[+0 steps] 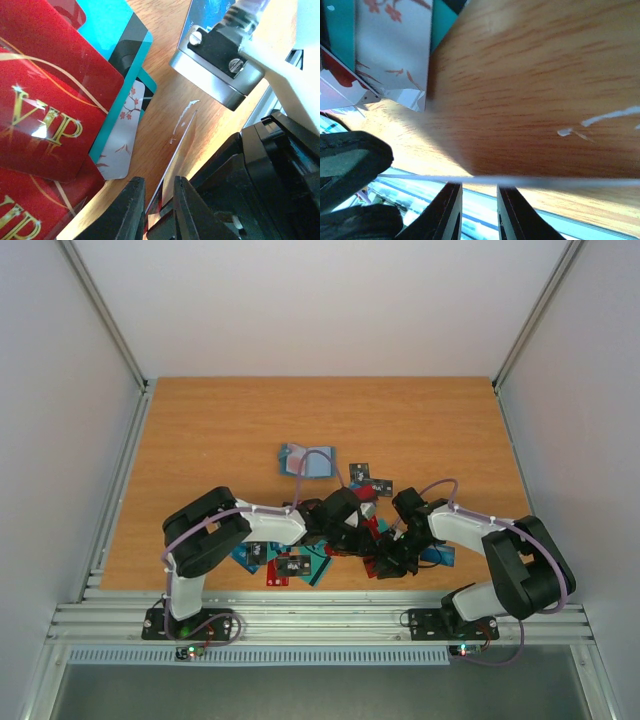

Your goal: Put the credit cards into the card holder

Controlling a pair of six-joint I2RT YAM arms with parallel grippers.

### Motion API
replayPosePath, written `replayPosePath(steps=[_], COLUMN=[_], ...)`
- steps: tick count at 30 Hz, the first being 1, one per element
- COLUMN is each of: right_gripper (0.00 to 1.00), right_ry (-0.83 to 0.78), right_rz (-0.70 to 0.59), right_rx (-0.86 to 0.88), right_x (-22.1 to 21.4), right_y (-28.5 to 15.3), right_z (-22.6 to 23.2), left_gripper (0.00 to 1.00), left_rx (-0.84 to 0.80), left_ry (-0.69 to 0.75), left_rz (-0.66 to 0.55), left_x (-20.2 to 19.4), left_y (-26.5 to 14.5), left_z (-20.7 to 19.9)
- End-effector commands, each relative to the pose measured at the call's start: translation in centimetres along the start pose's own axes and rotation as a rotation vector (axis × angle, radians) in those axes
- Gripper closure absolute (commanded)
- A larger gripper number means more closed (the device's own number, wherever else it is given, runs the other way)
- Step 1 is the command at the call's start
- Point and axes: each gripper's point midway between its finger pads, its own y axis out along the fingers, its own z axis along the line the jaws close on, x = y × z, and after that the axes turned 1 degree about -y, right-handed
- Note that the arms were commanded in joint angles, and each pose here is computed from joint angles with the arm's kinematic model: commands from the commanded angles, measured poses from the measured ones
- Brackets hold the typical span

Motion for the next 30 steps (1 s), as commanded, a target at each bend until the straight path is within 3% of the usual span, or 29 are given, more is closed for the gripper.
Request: replayPosePath(steps=[1,9,16,23,30], right_gripper=[0.79,0.79,0.78,0.77,0.76], right_ry=[-0.068,-0.077,-0.093,-0.126,-0.142], right_rz=[-0.119,-0.113,-0.117,-0.121,-0.119], right_rx=[-0.060,-0.061,-0.053,-0.027,-0.012], right_x=[2.8,2.8,3.0,3.0,3.0], right_y=[0.4,0.4,0.4,0.2,0.1], right_z=[-0.6,-0.5,-0.2,0.5,0.9], left_gripper=[0.81,0.79,0.75,0.78,0.83], left_rx=[-0.076,-0.104,-0.097,-0.151,-0.184], left_ry=[0.075,0.099,0.153,0.202,0.195], left_rz=[0.138,0.193,0.330,0.399,0.386], left_x=[-2.9,-3.7,-5.6,-6.4,-6.0], left_y=[1.2,1.4,0.9,0.0,0.3], left_z=[-1.5,-1.7,-1.7,-3.0,-3.6])
